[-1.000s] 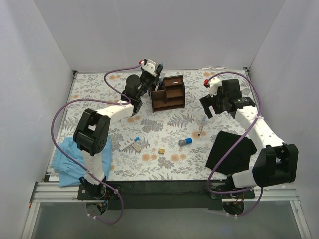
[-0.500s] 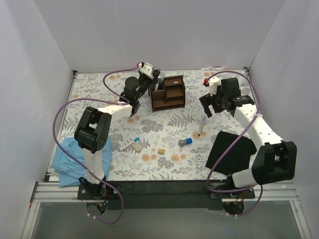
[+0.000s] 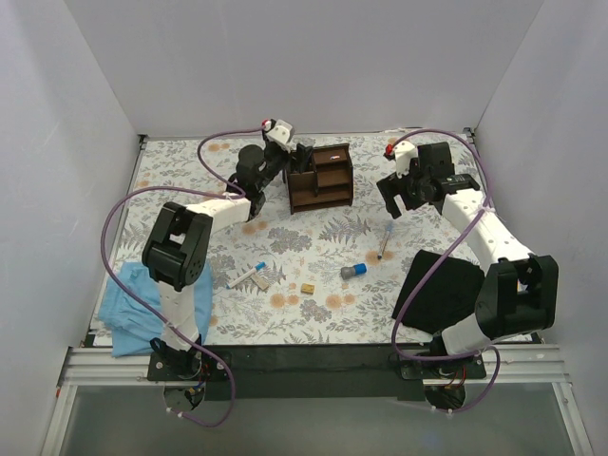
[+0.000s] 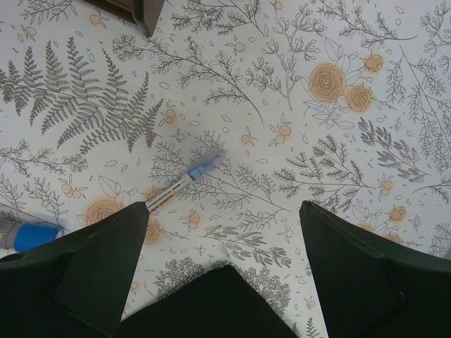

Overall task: Sort the stationery into containers
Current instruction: Place the pen in the storage box, then pick up the pen from the center of the board.

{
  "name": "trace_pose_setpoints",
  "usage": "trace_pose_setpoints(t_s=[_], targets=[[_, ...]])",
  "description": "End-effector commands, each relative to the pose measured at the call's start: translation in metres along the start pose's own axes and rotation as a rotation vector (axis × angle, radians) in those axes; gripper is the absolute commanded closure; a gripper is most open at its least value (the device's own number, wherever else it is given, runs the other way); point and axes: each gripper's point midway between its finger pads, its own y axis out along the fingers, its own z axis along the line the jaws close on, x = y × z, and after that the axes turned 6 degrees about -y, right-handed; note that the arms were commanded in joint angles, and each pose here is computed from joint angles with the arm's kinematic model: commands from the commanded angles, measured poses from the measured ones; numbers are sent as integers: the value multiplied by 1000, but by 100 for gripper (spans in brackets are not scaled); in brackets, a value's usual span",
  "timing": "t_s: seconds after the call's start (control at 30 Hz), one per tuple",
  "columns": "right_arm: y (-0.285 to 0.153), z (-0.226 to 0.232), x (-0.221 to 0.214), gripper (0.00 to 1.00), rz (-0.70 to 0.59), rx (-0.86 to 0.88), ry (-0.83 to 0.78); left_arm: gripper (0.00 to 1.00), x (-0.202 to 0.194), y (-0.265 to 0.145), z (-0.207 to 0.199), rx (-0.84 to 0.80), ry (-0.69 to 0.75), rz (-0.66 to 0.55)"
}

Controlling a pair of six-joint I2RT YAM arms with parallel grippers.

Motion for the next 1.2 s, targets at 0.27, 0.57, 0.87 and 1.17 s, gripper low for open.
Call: trace_pose_setpoints(t_s=[0.27,0.57,0.87,1.17], targets=[[-11,11,19,2,-84,53,33,15,126,-97,-20,-71,170,148],[-20,19,14,2,-103,59,46,37,-31,-258,-73,-374,10,965],[-25,29,6,3,-102,89,58,45,-92,-277,-58,-261,-32,1194],[-29,36,-4,3,-99,101,51,51,-143,-285,-47,-170,26,1346]])
